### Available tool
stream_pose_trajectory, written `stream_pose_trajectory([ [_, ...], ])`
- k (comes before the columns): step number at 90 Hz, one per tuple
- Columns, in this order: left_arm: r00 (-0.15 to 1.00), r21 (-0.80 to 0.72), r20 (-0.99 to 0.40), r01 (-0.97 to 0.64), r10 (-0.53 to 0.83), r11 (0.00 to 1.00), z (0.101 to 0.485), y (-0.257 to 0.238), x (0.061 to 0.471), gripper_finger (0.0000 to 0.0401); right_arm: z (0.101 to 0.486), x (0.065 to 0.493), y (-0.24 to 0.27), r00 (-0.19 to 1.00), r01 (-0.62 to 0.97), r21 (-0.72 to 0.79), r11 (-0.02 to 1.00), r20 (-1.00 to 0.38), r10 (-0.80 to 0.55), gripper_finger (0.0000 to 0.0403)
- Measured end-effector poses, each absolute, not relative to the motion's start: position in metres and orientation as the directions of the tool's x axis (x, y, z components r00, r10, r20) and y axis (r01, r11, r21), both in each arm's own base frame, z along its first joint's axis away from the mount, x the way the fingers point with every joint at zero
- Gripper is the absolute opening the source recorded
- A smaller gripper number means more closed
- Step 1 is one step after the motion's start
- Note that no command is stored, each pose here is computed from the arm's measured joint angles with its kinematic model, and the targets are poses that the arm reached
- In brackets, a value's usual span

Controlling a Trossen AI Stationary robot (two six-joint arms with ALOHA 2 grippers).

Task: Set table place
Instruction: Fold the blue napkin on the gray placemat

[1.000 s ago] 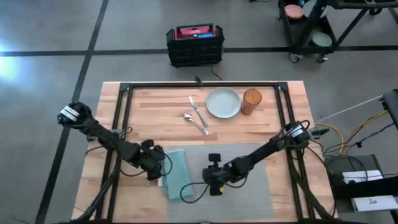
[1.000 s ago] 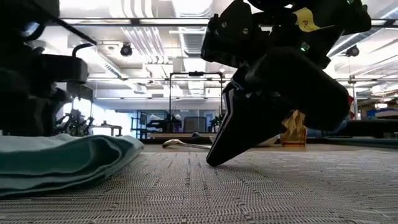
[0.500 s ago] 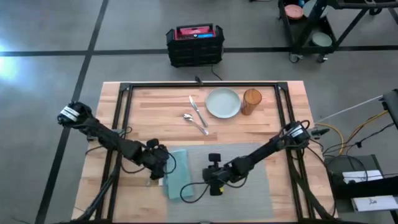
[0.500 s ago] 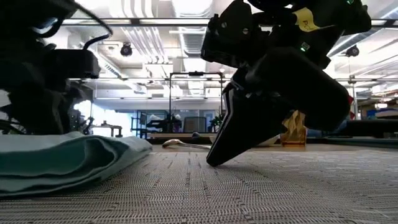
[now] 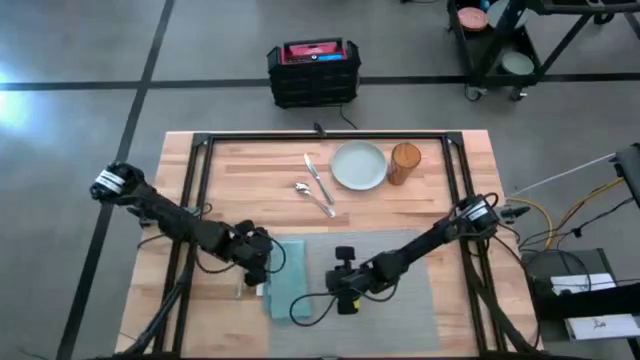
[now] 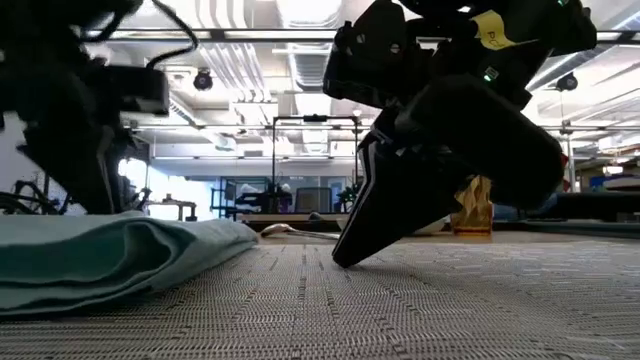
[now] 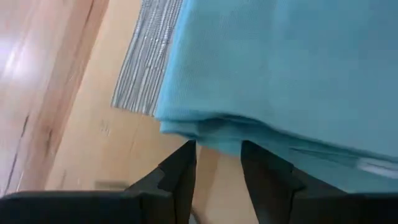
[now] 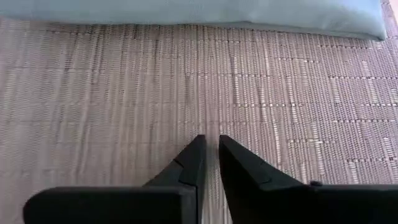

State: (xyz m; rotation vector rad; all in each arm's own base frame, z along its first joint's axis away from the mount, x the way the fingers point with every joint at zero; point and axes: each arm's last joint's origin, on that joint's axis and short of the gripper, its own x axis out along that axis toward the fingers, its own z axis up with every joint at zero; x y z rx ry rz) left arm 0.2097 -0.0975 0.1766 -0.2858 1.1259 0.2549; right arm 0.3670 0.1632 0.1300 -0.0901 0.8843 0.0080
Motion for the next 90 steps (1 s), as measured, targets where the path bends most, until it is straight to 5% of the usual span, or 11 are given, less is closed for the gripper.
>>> stream_pose_trajectory([
  [45, 0.486, -0.410, -0.826, -0.167, -0.287, 0.897, 0.171, -0.181, 0.207, 0.0139, 0.154, 0.357, 0.176, 0.637, -0.054, 0.086, 0.995, -0.764, 0.100, 0.0033],
  [90, 0.213, 0.058, -0.975, -0.043, 0.066, 0.997, 0.136, -0.243, 0.247, 0.0120, 0.155, 0.339, 0.210, 0.674, -0.014, 0.080, 0.997, -0.735, 0.069, 0.0153],
])
